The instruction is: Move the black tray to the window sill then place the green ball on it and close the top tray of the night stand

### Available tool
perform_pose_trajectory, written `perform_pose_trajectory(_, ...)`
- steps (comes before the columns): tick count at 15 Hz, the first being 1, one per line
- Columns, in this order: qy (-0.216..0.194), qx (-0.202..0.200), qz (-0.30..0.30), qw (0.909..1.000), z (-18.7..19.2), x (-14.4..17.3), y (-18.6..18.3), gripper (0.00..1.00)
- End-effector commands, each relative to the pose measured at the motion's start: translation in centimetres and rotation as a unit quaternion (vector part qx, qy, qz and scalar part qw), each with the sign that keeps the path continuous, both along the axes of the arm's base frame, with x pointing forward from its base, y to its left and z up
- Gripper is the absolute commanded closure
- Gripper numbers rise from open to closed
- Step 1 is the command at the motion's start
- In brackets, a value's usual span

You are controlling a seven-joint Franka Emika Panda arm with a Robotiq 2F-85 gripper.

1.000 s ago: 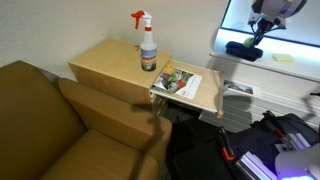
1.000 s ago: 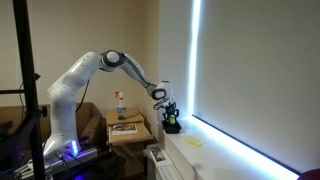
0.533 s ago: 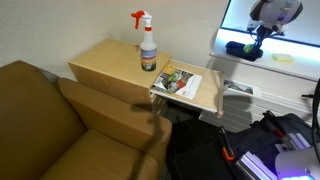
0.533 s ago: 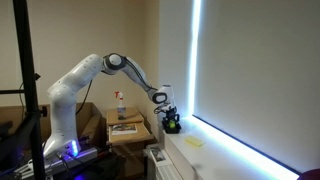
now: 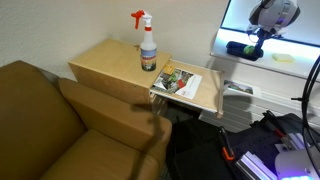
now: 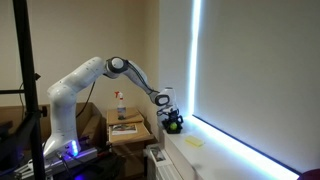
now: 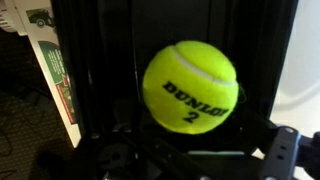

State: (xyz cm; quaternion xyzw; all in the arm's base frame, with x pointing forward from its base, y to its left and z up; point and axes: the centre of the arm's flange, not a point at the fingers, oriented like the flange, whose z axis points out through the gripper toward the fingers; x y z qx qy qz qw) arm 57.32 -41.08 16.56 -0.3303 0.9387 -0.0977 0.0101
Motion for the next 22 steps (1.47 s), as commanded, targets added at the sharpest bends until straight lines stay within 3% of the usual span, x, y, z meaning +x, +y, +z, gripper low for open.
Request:
perform_pose_trajectory(1, 0.006, -0.012, -0.018, 0.9997, 0.2, 0.6, -1.5, 0.00)
perform_pose_trajectory(6, -0.018, 0.025, -0.004, 0.9995, 4.8, -1.8, -1.7, 0.00)
perform_pose_trajectory(10, -0.036, 0.081, 0.058, 0.9944, 12.8, -4.3, -0.3, 0.00)
perform_pose_trajectory(13, 0.007, 0.135, 0.097, 0.9860, 17.5, -8.0, 1.1, 0.00)
perform_pose_trajectory(16, 0.061, 0.193, 0.135, 0.9699, 19.4, -12.7, 3.0, 0.00)
perform_pose_trajectory(20, 0.160, 0.205, 0.177, 0.9492, 16.7, -19.3, 5.7, 0.00)
perform_pose_trajectory(22, 0.182, 0.189, 0.184, 0.9473, 13.3, -21.3, 6.9, 0.00)
